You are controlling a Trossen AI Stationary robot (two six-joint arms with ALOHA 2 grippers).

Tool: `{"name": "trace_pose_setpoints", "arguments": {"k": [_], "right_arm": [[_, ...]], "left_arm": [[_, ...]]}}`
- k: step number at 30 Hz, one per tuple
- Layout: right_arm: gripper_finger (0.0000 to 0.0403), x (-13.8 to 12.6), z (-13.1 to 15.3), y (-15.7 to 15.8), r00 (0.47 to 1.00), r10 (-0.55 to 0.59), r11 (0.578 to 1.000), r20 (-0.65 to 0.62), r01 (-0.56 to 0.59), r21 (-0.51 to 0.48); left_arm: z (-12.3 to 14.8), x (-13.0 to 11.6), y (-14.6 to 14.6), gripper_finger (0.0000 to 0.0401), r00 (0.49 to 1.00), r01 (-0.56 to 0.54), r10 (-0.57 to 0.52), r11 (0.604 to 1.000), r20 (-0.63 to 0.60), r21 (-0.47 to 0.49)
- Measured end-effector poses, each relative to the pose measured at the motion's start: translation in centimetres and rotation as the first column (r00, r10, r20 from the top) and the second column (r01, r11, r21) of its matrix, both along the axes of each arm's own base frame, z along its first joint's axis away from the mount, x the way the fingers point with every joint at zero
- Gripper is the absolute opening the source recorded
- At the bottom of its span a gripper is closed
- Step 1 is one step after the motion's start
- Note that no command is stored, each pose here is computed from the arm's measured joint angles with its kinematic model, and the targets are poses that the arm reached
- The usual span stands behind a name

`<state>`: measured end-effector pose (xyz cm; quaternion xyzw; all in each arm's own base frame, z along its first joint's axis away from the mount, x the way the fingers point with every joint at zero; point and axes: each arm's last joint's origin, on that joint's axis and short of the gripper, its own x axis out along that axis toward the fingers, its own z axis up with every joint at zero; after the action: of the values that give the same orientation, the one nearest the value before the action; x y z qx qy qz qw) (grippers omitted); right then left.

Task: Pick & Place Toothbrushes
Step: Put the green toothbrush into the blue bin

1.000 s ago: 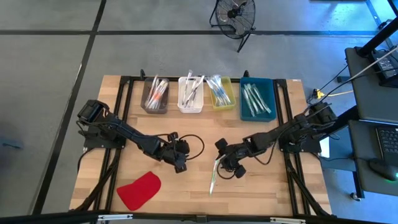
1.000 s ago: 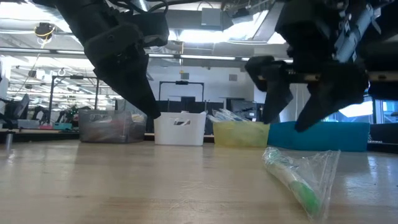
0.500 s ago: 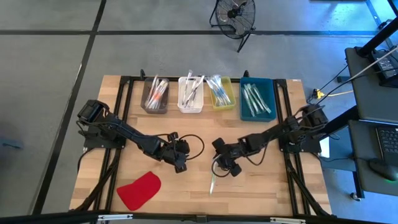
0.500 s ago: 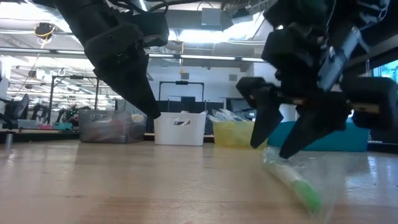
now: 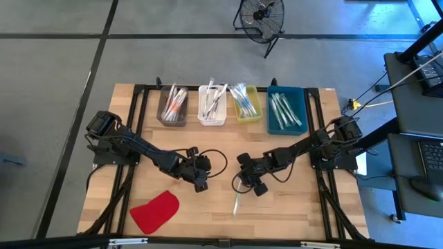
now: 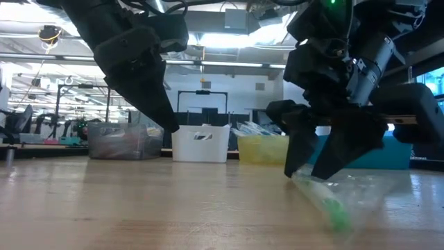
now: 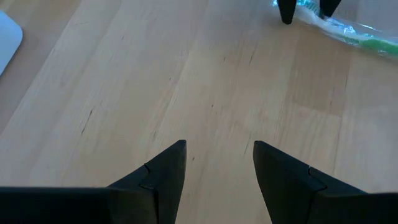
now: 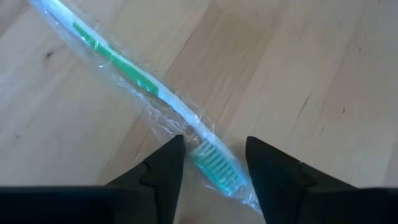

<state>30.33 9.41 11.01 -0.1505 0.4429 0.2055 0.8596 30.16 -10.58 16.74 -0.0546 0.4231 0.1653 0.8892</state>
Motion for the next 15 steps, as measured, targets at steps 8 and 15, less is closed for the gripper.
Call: {"name": "trace_pose_setpoints", "arguments": {"k": [8, 15], "right_arm": [[0.0100, -0.25, -0.17, -0.04, 0.998, -0.043, 0.999, -0.048, 0.044, 0.032], [0.0041, -0.32, -0.14, -0.11, 0.998, -0.048, 0.998, -0.050, 0.050, 0.028]], "left_arm": [[-0.01, -0.02, 0.01, 0.0182, 1.000, 0.000, 0.000, 1.000, -0.002, 0.001], [-0.02, -0.03, 0.01, 0.0182, 1.000, 0.001, -0.001, 1.000, -0.004, 0.002]]}}
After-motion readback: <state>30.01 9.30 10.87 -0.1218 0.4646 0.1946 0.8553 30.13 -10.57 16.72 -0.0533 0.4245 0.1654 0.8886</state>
